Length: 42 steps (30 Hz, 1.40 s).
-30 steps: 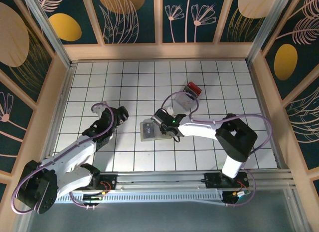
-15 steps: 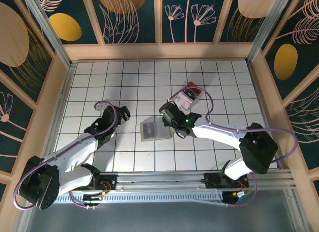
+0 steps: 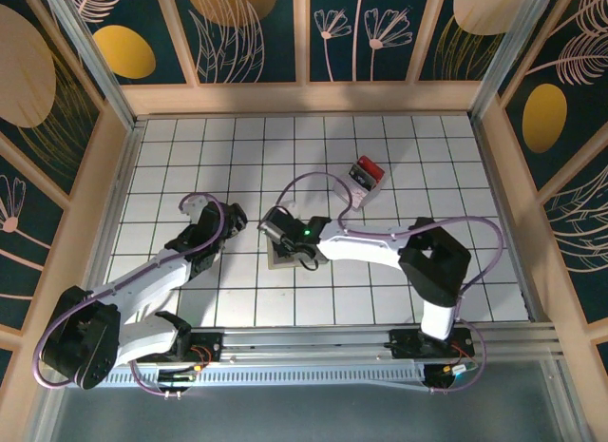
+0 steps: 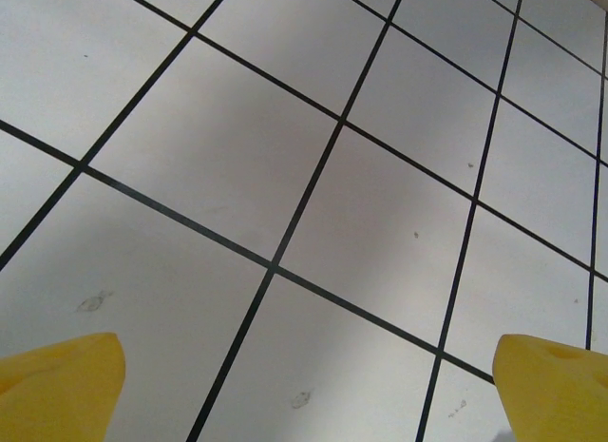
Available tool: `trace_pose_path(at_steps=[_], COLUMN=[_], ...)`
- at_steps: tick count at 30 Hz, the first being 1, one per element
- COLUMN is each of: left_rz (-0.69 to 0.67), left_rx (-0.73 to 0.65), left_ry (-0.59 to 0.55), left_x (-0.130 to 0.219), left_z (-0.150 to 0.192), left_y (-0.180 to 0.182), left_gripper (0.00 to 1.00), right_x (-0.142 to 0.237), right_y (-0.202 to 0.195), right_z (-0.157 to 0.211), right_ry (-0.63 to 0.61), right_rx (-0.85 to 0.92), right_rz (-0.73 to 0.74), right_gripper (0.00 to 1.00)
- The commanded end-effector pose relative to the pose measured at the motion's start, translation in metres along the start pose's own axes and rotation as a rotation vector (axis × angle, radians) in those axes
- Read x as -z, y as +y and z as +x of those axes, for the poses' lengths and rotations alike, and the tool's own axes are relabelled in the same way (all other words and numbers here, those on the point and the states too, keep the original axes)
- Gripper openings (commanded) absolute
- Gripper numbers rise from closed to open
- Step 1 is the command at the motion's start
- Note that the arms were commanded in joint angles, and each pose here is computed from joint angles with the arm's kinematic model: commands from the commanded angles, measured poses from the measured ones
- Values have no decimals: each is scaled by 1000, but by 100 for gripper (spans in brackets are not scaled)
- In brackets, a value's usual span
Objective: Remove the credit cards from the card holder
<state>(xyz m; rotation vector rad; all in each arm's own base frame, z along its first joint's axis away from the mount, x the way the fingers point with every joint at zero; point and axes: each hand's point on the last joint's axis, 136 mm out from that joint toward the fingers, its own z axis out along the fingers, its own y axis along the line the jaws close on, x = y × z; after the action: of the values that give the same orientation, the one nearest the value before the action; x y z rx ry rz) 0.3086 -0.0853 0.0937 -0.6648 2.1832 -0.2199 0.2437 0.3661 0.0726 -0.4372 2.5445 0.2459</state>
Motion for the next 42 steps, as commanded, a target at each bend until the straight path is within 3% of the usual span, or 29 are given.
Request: trace_pose_path(at_steps=[1,10,21,35,42], left_rz=[-20,-22,-9,118,95], left_rx=[41,40,33,-92,-280], left_ry=[-32,-17,-8,-11,-52], left_x=[1,-1,-2,4,9], left_z=[-9,-3,-1,-11,5], left_y=[4,6,3,-31,-54], left_gripper=[99,99,99,99,99], right_x=[-4,-22,-32,-16,-13], right_y=[3,14,15,-28,-46], right_z=[11,21,38,24,21], right_ry=[52,96,148,69,58], right_rx=[20,70,81,-14,-52], right_rz=[35,36,20,147,160], right_gripper=[51,63,66,45,38])
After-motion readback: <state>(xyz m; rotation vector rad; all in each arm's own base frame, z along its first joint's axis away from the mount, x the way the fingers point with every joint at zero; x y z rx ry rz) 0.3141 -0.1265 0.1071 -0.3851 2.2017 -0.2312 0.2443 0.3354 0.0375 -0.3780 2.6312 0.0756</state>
